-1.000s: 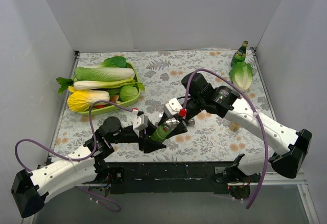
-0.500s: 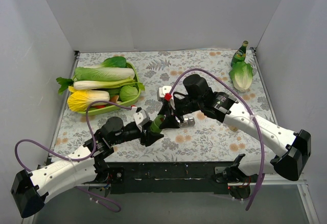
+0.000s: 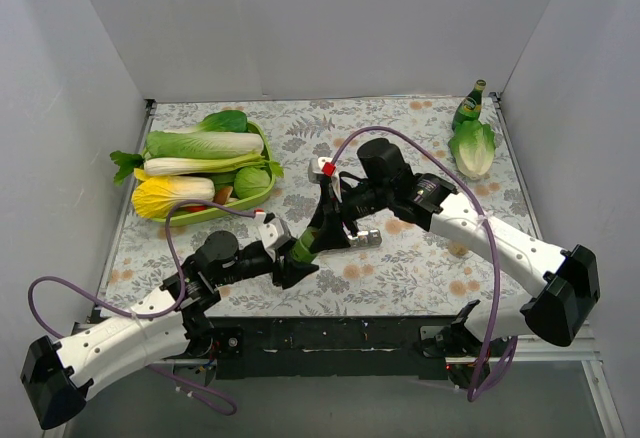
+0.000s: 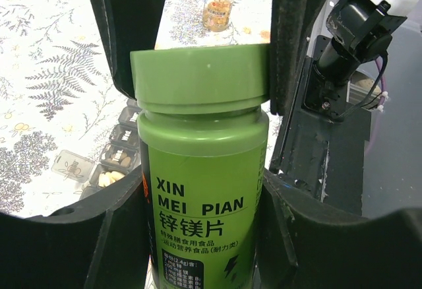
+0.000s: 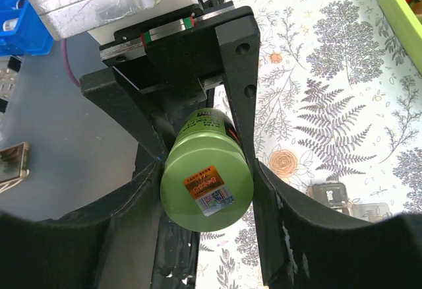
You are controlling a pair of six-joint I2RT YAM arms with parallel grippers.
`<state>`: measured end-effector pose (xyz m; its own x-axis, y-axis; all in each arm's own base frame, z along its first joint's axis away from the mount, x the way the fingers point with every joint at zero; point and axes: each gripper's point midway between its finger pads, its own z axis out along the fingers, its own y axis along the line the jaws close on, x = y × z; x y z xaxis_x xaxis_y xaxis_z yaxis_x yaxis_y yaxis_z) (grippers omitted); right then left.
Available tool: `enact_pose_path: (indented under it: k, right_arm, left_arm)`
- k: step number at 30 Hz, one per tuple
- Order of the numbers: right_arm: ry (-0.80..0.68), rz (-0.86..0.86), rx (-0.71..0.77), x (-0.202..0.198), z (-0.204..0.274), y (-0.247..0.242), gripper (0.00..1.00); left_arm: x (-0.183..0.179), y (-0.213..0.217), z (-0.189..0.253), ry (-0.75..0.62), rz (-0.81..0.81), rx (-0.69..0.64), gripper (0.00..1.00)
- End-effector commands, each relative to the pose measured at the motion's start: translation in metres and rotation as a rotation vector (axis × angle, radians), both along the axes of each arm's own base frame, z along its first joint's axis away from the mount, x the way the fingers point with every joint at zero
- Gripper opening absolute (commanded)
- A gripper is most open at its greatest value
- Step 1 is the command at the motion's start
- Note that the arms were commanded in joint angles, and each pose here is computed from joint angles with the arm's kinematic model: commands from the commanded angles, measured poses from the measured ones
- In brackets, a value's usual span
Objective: Sort the pills into containers
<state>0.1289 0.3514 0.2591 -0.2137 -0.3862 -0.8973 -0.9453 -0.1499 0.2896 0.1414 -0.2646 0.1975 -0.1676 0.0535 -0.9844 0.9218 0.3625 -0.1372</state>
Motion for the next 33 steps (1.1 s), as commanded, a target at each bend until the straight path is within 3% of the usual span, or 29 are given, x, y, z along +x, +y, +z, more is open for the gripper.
enact_pose_path:
  k: [1,8,15,18,21,25,28,33]
  right_arm:
    - [0.147,0.043,-0.067,-0.022,-0.015,-0.003,0.46]
    - [0.241,-0.090,-0.138,-0.014,-0.031,-0.002,0.45]
    - [0.324,-0.236,-0.244,-0.002,-0.056,-0.003,0.47]
    - [0.359,-0.217,-0.244,-0.006,-0.057,-0.001,0.49]
    - [0.372,-0.169,-0.204,-0.011,-0.046,0.003,0.55]
    - [0.339,-0.116,-0.107,-0.003,-0.019,0.009,0.76]
    - [0.327,-0.056,-0.014,0.002,0.003,0.007,0.84]
    - [0.261,0.071,0.085,-0.012,0.024,0.002,0.89]
  left_arm:
    - [0.005,-0.001,0.071,-0.186,0.010,-0.181,0.00]
    - [0.025,0.005,0.086,-0.218,0.124,-0.222,0.00]
    - [0.046,0.008,0.083,-0.226,0.218,-0.177,0.00]
    - [0.047,0.008,0.081,-0.234,0.221,-0.161,0.00]
    - [0.044,0.006,0.076,-0.226,0.198,-0.153,0.00]
    - [0.037,0.005,0.065,-0.197,0.168,-0.148,0.00]
    - [0.030,0.004,0.056,-0.160,0.140,-0.143,0.00]
    - [0.023,0.003,0.050,-0.139,0.109,-0.148,0.00]
